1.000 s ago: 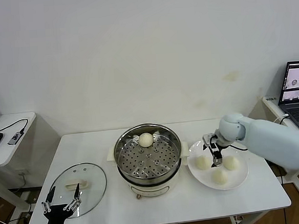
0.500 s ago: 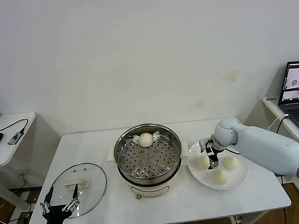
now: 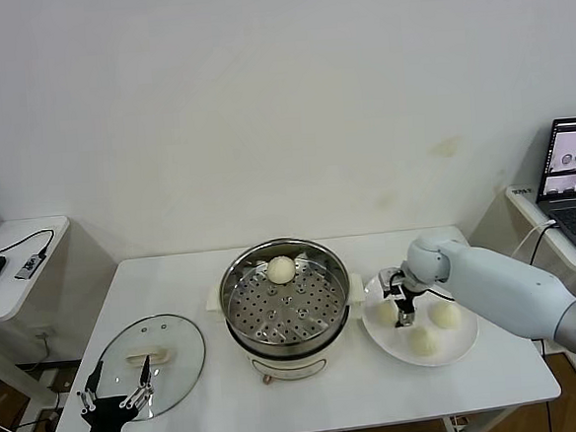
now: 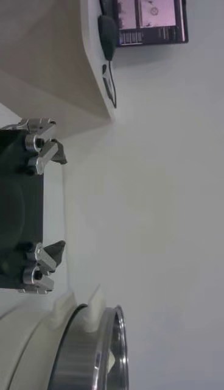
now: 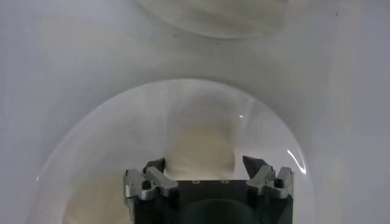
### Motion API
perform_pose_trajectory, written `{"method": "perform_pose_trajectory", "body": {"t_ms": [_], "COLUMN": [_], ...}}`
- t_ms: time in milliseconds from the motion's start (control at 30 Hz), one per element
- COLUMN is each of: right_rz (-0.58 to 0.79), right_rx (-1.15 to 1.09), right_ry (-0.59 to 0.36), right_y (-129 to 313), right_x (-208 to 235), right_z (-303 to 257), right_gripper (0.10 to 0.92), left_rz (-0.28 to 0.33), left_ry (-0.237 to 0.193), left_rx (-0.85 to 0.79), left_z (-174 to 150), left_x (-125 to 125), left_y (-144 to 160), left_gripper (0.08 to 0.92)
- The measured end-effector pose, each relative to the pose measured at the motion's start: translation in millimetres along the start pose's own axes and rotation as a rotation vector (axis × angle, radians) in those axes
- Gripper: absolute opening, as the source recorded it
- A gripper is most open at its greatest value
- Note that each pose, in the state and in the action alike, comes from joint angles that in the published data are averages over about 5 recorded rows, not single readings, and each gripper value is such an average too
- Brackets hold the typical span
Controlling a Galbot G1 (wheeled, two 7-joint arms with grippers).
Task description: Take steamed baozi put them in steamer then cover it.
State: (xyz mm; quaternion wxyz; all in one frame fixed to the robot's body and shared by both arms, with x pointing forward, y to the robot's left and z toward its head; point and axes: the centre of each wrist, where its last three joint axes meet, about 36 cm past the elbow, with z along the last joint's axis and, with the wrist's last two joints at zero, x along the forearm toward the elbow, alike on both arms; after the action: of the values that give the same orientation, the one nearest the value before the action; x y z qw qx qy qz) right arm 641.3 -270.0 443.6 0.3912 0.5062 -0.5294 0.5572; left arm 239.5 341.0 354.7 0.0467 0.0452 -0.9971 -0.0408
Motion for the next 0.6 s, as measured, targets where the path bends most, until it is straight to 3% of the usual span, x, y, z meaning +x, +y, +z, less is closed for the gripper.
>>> {"method": "perform_pose_trajectory", "body": {"t_ms": [200, 600], "right_rz": [-0.002, 0.034], "right_rx": [-0.011, -0.019], "right_ry": [-0.005, -0.013], "right_y": [-3, -22], "right_x": [6, 72], "right_z": [2, 8], "right_gripper": [0.624, 0.628], "left_rz": [0.002, 0.015], "left_ry": [-0.002, -0.009], "left_rx": [-0.001, -0.004], "left_z": [-1, -5], "left_x": [-1, -3], "left_y": [0, -2], "left_gripper": [0.823, 0.823]}}
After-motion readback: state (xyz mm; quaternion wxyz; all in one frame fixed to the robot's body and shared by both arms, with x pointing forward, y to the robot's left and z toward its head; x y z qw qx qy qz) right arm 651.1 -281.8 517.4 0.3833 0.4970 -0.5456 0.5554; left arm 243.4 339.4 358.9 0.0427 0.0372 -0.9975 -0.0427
